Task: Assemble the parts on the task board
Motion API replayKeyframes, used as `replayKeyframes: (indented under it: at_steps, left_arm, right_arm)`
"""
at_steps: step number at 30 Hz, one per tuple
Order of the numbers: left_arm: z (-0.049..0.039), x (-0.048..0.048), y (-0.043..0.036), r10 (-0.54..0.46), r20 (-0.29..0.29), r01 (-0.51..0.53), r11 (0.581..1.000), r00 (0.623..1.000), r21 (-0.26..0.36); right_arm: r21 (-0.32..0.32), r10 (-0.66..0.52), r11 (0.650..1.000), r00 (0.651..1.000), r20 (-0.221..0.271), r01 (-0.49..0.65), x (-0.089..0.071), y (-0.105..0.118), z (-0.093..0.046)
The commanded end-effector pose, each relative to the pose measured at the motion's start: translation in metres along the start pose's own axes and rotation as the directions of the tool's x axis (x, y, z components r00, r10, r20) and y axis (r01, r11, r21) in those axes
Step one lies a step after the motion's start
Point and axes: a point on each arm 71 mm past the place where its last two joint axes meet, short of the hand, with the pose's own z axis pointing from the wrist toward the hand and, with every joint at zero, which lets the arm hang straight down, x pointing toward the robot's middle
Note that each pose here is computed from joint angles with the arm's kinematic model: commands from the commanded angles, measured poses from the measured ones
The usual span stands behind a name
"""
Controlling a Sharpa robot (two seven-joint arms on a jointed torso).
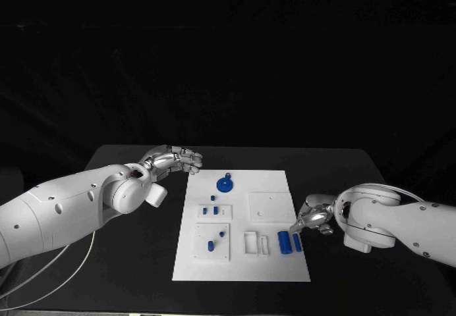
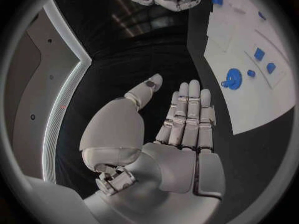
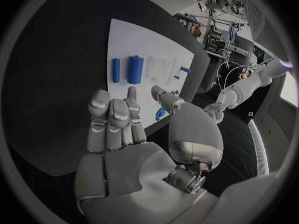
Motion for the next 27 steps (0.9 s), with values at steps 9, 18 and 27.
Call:
replayKeyframes:
  at_steps: [9, 18, 27]
  left_arm:
    - [-0.0001, 0.0033, -0.0034, -0.001, -0.03, 0.003, 0.999, 1.0, 0.042]
    - [-0.0004, 0.0028, -0.0033, -0.001, -0.029, 0.002, 0.999, 1.0, 0.04]
    - [-0.0009, 0.0023, -0.0028, -0.002, -0.033, 0.003, 0.999, 0.999, 0.034]
  right_arm:
    - [0.002, -0.069, 0.998, 0.997, -0.027, 0.069, 0.012, 0.014, 0.012]
    - [0.006, -0.084, 0.996, 0.994, -0.073, 0.084, 0.028, 0.015, 0.02]
    - [0.015, -0.097, 0.995, 0.992, -0.085, 0.099, 0.029, 0.014, 0.023]
